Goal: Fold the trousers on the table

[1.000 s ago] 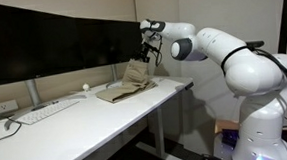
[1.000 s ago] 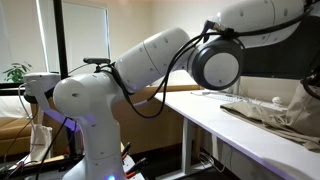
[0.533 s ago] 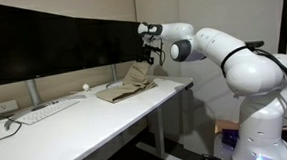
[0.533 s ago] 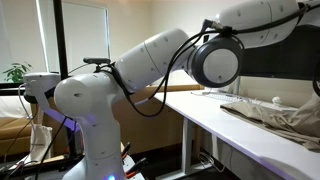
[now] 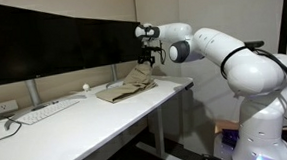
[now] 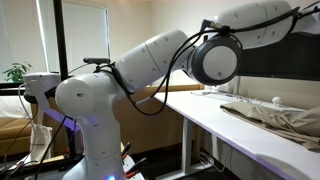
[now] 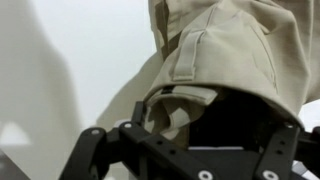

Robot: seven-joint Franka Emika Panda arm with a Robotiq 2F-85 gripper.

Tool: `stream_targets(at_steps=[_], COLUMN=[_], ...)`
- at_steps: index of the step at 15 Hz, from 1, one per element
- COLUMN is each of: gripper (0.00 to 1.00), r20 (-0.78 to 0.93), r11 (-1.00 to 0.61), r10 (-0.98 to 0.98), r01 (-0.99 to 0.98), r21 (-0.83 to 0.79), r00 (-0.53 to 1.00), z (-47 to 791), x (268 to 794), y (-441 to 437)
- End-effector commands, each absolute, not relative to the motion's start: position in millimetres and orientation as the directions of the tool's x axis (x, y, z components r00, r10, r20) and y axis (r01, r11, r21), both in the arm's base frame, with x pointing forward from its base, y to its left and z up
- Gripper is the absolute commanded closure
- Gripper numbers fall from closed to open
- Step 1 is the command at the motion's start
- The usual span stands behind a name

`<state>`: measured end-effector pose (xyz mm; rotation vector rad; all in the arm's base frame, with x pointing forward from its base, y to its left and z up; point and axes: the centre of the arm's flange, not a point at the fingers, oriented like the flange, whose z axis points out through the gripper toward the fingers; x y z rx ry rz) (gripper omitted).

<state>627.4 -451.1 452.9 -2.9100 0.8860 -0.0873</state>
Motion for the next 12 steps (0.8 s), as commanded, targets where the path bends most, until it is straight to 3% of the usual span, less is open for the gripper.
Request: stream_targets(at_steps=[1, 11, 12], gripper=[0.00, 0.00, 0.00], r20=[0.092, 0.180, 0.199], r11=[-0.850, -0.843, -0.830], r10=[-0.525, -0.491, -0.504], r01=[-0.526, -0.518, -0.535], r21=[-0.022, 0.149, 0.159], r00=[0.846, 0.852, 0.841], z=[429.8, 431.5, 486.3], x=[572.1, 585.5, 585.3], y=[-408.8, -414.8, -420.9])
